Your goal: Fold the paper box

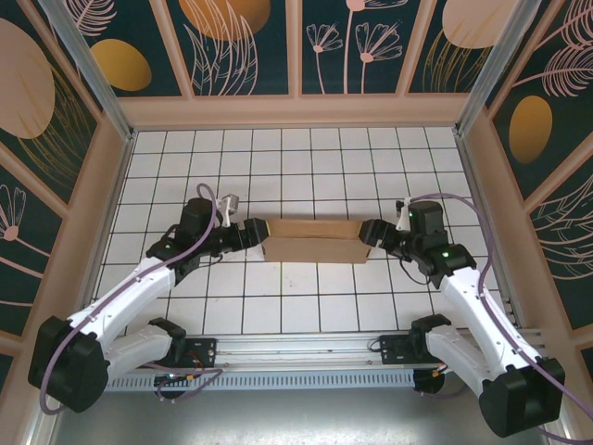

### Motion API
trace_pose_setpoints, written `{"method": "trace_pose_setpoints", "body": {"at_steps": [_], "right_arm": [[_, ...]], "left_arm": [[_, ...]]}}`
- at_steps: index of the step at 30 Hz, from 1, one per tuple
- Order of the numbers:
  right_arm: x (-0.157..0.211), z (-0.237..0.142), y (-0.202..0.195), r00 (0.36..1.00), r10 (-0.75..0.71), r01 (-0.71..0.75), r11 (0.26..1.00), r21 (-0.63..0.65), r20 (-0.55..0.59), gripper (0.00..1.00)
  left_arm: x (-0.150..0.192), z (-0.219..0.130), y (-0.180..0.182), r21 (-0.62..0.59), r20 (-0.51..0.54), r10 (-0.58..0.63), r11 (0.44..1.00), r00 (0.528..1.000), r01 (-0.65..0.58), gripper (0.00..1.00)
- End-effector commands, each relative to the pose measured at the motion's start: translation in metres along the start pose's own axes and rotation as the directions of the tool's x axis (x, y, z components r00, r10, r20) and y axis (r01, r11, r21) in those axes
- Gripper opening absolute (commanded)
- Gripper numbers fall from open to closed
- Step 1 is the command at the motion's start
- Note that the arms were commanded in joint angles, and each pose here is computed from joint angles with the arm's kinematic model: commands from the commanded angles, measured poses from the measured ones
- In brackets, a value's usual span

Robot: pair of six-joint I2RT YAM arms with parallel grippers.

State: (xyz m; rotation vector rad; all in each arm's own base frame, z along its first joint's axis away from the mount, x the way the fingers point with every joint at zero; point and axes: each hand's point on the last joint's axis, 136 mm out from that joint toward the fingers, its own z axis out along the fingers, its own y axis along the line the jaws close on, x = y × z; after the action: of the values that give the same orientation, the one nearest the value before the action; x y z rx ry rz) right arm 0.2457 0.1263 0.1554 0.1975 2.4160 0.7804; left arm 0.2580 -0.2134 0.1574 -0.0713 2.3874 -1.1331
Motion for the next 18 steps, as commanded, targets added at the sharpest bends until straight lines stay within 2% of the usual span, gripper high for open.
{"method": "trace_pose_setpoints", "body": {"at_steps": [1,10,18], "right_arm": [[0.005,0.003,0.005,0.999,0.030,-0.031,0.998,-0.058,-0.016,0.80],[0.001,0.003,0.050,0.997,0.053,-0.067,0.951,-0.301,-0.055,0.68],[-0.032,0.002,0.085,0.998,0.068,-0.063,0.894,-0.443,-0.005,0.59]], "left_arm": [[0.004,0.007,-0.008,0.068,-0.022,-0.015,0.998,1.000,0.017,0.76],[-0.005,0.003,-0.024,0.120,0.001,-0.006,0.993,1.000,0.005,0.54],[-0.031,-0.001,-0.036,0.107,0.080,0.035,0.993,0.996,-0.044,0.52]]}}
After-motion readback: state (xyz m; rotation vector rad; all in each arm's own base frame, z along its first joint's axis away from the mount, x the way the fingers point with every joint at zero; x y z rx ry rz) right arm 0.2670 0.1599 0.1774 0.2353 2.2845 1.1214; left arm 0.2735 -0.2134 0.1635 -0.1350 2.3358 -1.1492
